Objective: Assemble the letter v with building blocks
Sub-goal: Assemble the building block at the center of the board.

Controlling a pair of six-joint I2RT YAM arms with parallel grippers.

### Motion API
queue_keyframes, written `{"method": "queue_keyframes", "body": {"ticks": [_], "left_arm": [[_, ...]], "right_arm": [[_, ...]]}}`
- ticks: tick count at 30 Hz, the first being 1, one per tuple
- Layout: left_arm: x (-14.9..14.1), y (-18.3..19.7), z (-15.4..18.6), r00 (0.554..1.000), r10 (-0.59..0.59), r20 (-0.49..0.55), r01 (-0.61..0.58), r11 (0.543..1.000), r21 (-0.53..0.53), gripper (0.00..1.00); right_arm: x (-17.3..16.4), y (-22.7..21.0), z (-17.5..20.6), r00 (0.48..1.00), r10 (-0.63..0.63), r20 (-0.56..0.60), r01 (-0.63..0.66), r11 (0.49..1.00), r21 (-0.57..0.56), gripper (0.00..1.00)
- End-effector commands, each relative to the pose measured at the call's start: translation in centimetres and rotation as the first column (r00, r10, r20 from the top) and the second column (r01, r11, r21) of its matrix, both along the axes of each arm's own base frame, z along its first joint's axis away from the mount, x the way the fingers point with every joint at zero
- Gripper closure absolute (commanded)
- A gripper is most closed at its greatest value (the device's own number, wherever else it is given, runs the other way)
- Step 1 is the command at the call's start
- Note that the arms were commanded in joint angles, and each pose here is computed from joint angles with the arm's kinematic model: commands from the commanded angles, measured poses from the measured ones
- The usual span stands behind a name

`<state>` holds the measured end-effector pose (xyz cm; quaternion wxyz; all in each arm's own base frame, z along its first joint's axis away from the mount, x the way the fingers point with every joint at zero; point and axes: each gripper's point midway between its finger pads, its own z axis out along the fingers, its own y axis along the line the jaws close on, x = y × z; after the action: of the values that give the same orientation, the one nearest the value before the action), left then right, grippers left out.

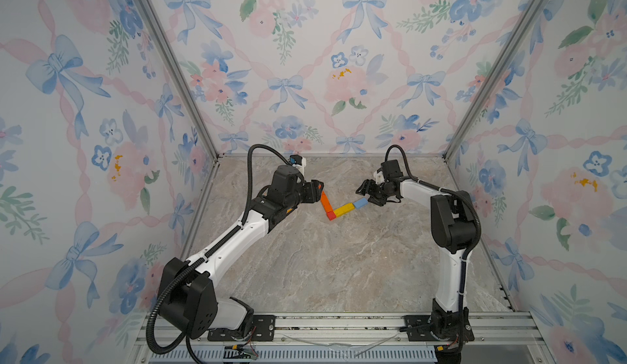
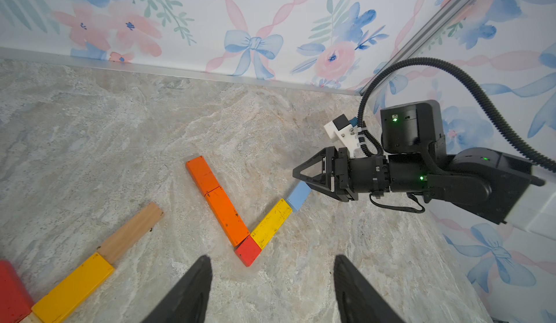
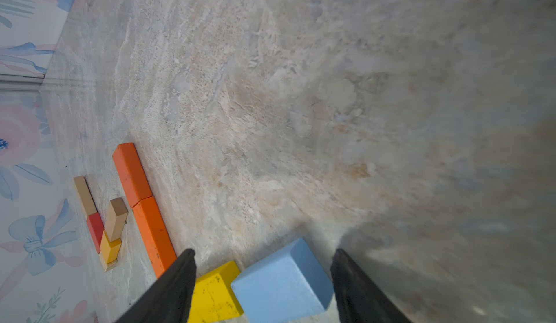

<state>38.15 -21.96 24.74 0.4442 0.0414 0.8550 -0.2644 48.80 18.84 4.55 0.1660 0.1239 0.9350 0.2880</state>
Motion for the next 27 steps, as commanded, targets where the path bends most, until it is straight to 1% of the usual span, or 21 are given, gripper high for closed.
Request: {"method": "queue_keyframes", "body": {"ticks": [1,14,18,27], "left_arm": [[0.0,0.6,0.8,0.999,0.03,0.017,-0.03,0.999,-0.026,0.33],[-0.1,0.6,-0.1,1.0,0.031,-0.005,-0.031,0.999,-0.023,0.34],[0.0,0.6,-0.4,0.999,0.037,-0.012,-0.037,0.999,-0.016,0.34],[0.1,0.8,-0.7,0.999,0.043,-0.019,-0.043,0.999,-0.007,0.34]], "right_arm": [[-0.5,0.1,-0.8,1.0,0.01,-0.026,-0.01,1.0,-0.026,0.29],[-1.6,0.5,-1.4,0.999,0.017,-0.046,-0.019,0.999,-0.043,0.35],[-1.9,0.1,-1.5,0.999,0.006,-0.049,-0.01,0.997,-0.08,0.36],[-2.1,-0.2,-1.7,0.998,-0.007,-0.056,0.002,0.996,-0.09,0.39]]}}
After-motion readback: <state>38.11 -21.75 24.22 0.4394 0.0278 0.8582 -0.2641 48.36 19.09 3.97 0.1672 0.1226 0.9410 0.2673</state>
